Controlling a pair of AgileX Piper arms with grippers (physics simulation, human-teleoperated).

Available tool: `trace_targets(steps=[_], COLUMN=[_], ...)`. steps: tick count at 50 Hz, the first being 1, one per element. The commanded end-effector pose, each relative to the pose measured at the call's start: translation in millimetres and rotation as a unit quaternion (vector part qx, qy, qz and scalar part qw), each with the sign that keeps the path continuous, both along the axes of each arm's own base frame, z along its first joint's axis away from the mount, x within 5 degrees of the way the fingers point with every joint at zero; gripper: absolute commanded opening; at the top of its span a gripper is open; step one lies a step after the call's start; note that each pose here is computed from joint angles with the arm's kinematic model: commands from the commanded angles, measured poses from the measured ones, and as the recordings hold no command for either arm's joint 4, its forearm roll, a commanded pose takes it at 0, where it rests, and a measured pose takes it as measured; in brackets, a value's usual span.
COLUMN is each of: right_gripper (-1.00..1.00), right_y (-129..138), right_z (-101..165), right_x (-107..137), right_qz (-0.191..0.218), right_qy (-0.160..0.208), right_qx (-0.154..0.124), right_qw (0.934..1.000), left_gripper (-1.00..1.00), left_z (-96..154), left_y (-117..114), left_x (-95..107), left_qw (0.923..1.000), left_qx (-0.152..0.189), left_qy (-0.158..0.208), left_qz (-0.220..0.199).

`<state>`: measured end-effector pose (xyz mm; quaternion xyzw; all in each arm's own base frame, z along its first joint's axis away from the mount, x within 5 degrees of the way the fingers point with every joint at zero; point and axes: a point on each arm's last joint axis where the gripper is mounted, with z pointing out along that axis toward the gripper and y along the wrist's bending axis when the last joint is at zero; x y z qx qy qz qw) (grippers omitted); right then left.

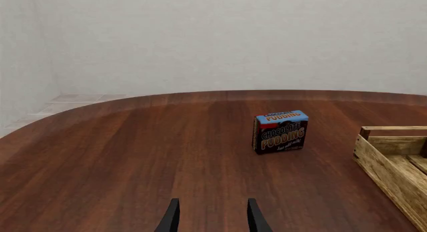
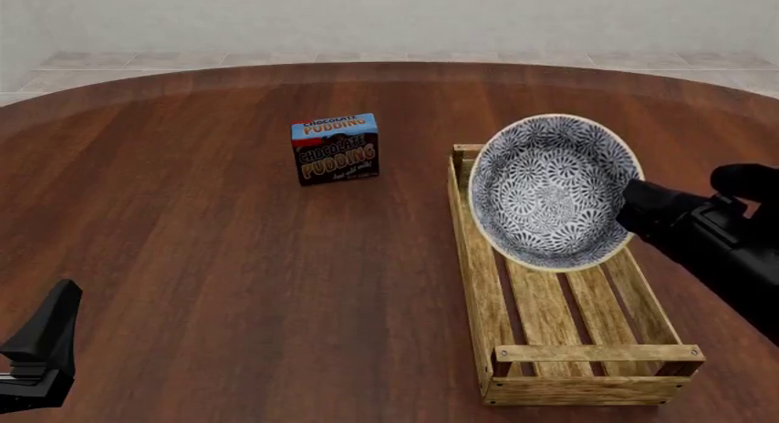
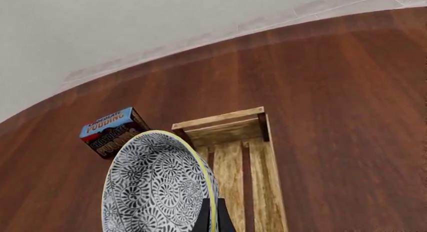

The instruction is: Pick up the bowl on the left and put it in the tray.

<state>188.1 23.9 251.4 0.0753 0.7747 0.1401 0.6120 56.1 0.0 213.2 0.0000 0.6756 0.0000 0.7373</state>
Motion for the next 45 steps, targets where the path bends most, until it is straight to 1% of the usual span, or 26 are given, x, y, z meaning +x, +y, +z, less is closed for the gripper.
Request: trace_targets(steps=[1,17,26,34,45], right_gripper=[-1.00,-1.00,-1.00,-1.00,-1.00], right_y=[-0.8,-0.6,-2.2,-3.2,-3.1], right_z=[-2.8,-11.1,-10.2,-16.3,-18.0], right_x=[3.7,9.3,8.8,11.6,12.3], right_qz=[-0.007,-0.009,-0.011,-0.016,-0.016], right_qy=[0.001,0.013,0.010,0.016,0.018], right_qx=[0.011,0.013,0.008,0.012,0.011], right_qw=[0.9999,0.9998,0.9999,0.9997,0.9997], left_gripper=[1.00,1.00,1.00,1.00,1.00], left_z=[0.0,0.0,0.0,0.0,0.0], left_y=[0.0,0.0,0.0,0.0,0.0], left_x=[0.0,0.0,0.0,0.0,0.0], left_qw=[1.0000,1.0000,1.0000,1.0000,1.0000], left_qx=[0.000,0.000,0.000,0.000,0.000], left_qy=[0.000,0.000,0.000,0.000,0.000], left_qz=[0.000,0.000,0.000,0.000,0.000])
